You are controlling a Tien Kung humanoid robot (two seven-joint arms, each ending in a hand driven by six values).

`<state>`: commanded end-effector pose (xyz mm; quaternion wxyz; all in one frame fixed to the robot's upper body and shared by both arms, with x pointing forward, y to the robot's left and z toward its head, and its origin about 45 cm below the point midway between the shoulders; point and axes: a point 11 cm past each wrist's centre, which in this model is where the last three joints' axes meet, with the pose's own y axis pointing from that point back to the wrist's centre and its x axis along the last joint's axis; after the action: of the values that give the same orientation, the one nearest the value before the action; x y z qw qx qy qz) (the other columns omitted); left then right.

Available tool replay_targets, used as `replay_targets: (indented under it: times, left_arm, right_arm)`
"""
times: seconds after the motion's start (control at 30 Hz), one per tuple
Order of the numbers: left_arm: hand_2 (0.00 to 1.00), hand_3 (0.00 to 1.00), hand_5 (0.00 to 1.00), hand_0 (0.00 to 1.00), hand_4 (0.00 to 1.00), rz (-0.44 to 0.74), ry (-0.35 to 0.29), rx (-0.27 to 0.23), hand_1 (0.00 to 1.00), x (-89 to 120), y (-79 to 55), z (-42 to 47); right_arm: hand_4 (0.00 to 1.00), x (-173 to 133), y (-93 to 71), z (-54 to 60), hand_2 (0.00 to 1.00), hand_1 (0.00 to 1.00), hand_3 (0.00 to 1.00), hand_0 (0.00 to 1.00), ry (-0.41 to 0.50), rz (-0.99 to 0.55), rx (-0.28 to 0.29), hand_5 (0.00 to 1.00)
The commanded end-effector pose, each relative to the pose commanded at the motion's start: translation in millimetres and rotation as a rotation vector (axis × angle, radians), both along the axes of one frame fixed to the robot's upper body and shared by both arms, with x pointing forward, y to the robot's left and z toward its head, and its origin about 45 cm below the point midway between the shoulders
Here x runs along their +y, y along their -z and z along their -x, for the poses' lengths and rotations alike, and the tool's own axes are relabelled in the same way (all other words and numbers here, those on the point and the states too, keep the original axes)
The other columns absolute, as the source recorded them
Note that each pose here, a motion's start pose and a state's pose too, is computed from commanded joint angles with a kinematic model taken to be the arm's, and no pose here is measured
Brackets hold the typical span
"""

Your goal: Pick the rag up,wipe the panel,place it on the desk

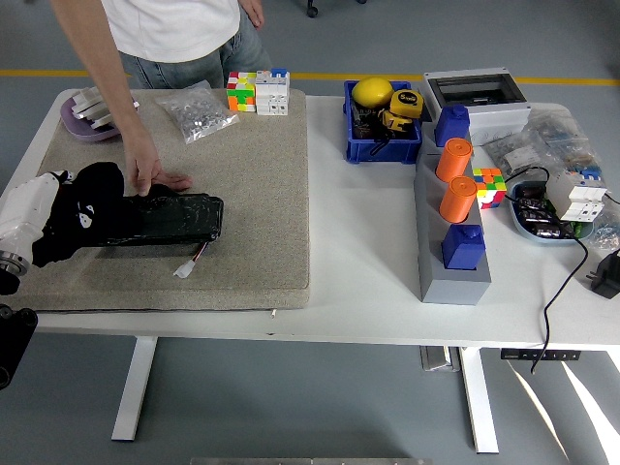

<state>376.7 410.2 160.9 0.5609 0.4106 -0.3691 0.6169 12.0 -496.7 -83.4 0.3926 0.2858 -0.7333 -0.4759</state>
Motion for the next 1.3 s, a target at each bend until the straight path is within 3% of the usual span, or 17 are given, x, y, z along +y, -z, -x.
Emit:
replay_targets:
  times: [0.47, 0.73, 1.07, 1.3]
  left_arm:
    - [0.413, 0.318, 0.002, 0.258, 0.002, 0.030, 0.142, -0.012, 0.182, -63, -0.4, -15.5]
    - [0.412, 0.318, 0.002, 0.259, 0.002, 0.037, 0.213, 0.011, 0.183, -92, 8.3, -16.8]
    - [0.413, 0.319, 0.002, 0.261, 0.002, 0.043, 0.301, 0.015, 0.182, -127, 9.1, -18.0]
    - [0.413, 0.318, 0.002, 0.261, 0.002, 0.057, 0.327, 0.014, 0.182, -140, 10.2, -16.0]
  right_arm:
    - [0.998, -1, -0.6, 0.4, 0.687, 0.627, 0.643, 0.791, -0.001, 0.003, 0.001, 0.563]
    - [0.998, -2, -1.2, -0.7, 0.687, 0.627, 0.643, 0.790, -0.002, 0.005, -0.001, 0.562]
    - [0.998, -3, -1.8, -1.6, 0.687, 0.627, 0.643, 0.790, -0.005, 0.008, -0.001, 0.562]
    - [0.998, -3, -1.4, -0.6, 0.687, 0.627, 0.642, 0.788, -0.005, 0.006, 0.001, 0.562]
